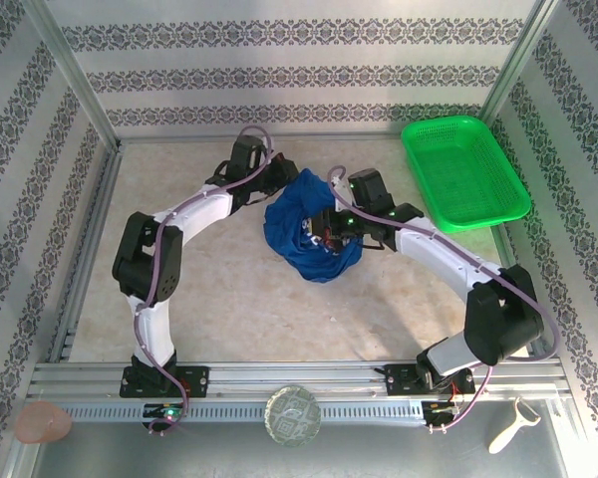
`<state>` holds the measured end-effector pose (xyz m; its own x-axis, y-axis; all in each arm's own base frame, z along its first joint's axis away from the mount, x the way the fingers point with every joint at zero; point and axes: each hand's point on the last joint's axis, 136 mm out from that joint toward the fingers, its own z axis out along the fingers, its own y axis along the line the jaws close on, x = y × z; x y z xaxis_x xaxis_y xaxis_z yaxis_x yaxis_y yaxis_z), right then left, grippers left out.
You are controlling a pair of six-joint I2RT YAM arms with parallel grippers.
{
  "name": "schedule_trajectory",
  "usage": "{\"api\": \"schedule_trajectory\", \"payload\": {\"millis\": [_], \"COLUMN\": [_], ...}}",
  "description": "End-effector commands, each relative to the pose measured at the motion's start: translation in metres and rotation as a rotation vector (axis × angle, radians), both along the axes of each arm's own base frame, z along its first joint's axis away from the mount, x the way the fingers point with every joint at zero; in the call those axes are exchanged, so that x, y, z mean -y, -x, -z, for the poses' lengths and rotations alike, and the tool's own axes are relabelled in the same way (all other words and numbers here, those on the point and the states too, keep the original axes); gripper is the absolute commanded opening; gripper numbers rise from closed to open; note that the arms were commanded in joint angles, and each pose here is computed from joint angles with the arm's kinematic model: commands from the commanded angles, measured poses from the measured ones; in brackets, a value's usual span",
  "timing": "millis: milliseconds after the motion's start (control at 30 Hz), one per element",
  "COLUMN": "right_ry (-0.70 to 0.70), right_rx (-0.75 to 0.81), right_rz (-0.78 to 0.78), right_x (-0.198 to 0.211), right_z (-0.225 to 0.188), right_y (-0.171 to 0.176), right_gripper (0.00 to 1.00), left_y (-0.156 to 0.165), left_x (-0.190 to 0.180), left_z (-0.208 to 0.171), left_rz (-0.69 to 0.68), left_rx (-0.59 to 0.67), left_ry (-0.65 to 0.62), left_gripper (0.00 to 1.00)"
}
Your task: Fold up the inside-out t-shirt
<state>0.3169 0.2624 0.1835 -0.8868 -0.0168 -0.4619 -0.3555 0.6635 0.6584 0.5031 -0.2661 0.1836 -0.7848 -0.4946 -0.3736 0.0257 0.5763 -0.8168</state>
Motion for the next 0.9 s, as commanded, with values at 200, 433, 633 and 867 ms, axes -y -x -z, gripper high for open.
{"api": "schedule_trajectory", "payload": {"millis": [200,433,633,867], "right_ry": [-0.186,0.052,0.112,0.113], "right_rx": [0.232,0.141,0.107,0.11], "right_rz": [-0.081,-0.004,-0.012,-0.035], "right_x": [-0.007,0.014,0.015,0.014], "right_z": [-0.121,-0.038,-0.013,-0.02], "right_y": [0.015,-0.011,-0.02,-0.021], "right_gripper": [0.0,0.0,0.0,0.0], "left_y": [0.008,0.04,0.07,0.092], "left_x": [-0.058,-0.067,-0.048,0.0], "left_z": [0.066,-0.031,-0.077,-0.068], "left_rz": [-0.091,0.014,0.244,0.534], "left_rx": [-0.145,0.157,0.354,0.43], "left_ry": [-0.118,-0.211,-0.297,-0.252], "left_gripper": [0.0,0.39,0.75,0.83]}}
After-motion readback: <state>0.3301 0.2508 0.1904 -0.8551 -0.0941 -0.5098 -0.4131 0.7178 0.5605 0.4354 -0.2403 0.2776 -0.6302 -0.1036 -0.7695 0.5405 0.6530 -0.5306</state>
